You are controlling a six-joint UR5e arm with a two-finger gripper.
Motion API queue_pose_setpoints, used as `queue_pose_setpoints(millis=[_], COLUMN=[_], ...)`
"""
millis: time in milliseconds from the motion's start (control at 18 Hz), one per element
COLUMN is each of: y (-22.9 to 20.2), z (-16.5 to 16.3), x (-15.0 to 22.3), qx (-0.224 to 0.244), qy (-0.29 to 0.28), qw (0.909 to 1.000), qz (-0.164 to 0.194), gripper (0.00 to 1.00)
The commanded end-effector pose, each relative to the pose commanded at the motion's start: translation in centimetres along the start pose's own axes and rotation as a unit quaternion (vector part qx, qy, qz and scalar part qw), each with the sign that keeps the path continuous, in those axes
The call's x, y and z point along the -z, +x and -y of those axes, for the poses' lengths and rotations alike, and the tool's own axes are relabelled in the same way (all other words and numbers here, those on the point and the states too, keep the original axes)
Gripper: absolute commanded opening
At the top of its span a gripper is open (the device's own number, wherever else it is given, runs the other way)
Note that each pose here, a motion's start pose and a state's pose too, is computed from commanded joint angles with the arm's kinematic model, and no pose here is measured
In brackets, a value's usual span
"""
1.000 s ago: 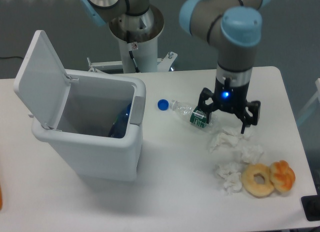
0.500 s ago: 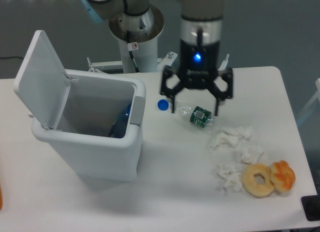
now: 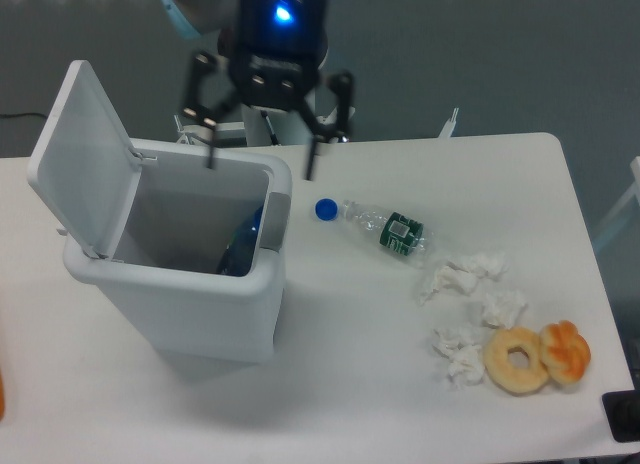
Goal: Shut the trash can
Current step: 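Move the open gripper over toward the raised trash can lid, then lower the gripper behind the upright lid's top edge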
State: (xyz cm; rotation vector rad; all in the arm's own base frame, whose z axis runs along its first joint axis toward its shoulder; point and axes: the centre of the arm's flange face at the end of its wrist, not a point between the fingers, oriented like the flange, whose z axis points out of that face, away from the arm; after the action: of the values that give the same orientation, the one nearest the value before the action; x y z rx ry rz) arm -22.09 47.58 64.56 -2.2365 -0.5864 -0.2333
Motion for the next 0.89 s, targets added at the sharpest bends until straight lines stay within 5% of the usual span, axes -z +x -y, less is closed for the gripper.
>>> queue_pose_setpoints(millis=[889], y=[7.0], z=[-2.6], x=[-1.3], qx=[-0.052], qy=[-0.023], qw=[0.9971], qz=[-0.05], gripper=[1.0])
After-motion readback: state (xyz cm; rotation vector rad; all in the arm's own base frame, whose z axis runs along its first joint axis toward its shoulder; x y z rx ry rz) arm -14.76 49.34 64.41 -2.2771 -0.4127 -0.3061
